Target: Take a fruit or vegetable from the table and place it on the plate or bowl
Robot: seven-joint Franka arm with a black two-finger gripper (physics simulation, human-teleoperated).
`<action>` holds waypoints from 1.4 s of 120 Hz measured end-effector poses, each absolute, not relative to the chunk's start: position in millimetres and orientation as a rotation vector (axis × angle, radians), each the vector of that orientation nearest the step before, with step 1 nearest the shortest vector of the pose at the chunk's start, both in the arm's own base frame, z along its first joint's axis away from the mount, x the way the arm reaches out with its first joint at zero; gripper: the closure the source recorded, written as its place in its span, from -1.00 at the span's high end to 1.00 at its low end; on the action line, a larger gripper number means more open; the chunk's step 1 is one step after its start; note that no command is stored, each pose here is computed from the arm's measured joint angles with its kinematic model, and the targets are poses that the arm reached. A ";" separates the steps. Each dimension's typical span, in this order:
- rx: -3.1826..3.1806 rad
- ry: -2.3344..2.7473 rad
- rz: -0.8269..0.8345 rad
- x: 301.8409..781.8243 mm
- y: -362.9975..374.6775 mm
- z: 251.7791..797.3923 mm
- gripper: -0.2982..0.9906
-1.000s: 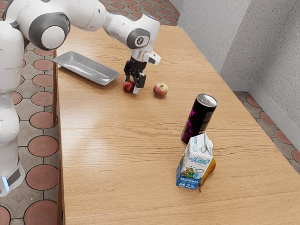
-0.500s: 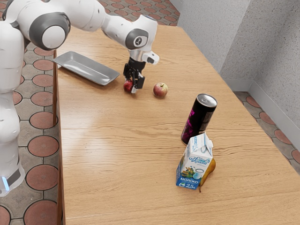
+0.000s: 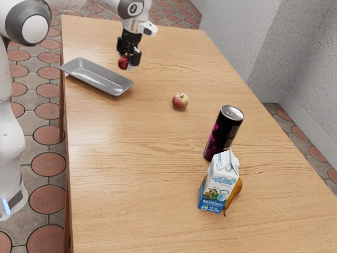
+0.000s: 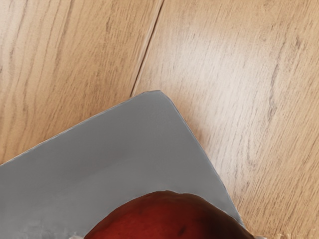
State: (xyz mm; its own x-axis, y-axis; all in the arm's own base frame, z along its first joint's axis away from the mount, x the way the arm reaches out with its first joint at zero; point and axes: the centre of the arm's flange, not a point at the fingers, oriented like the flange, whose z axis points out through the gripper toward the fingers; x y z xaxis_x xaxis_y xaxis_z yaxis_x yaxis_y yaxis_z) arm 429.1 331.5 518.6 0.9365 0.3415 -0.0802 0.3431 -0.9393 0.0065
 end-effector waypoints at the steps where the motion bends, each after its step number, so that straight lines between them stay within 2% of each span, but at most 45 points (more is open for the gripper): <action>1: 3.068 0.548 -0.128 427.3 332.9 517.4 -0.01; 22: 3.012 0.571 -0.234 405.5 338.9 491.3 0.00; 61: 3.008 0.478 -0.241 403.0 312.6 495.3 0.01; 125: 2.978 0.562 -0.223 369.0 338.1 496.7 0.01; 143: 2.977 0.566 -0.224 364.1 343.4 496.5 0.34; 168: 2.978 0.552 -0.222 361.7 346.2 496.1 0.49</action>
State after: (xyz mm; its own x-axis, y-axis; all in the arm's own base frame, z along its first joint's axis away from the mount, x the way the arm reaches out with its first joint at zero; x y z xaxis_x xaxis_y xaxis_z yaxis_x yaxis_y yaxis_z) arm 361.7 346.2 496.1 0.9234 0.3481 -0.1619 0.3634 -0.9285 0.0761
